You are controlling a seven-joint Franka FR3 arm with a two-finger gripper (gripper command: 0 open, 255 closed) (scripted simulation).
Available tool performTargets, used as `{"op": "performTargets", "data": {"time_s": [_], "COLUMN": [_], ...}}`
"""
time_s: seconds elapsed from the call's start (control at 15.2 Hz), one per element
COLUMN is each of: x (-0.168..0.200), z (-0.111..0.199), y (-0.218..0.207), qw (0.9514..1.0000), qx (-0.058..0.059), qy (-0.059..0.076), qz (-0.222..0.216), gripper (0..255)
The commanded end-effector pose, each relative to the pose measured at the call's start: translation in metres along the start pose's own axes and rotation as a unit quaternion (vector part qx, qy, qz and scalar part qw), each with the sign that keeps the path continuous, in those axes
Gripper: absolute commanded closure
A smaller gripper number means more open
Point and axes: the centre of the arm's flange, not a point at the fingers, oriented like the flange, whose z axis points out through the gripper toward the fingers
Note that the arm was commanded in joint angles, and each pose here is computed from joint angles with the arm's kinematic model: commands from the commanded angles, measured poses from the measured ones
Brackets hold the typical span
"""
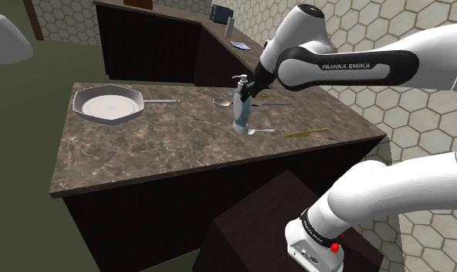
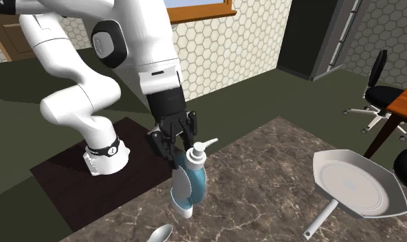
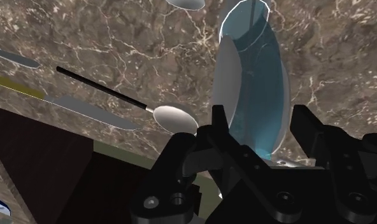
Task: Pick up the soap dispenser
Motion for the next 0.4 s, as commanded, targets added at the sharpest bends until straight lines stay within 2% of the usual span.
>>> {"op": "performTargets", "data": {"time_s": [0.0,0.33], "x": [0.004,0.009], "z": [-0.011,-0.026], "y": [0.002,0.005], "qw": [1.0000,1.0000], "qx": [0.000,0.000], "qy": [0.000,0.000], "qz": [0.000,0.000], "gripper": [255,255]}}
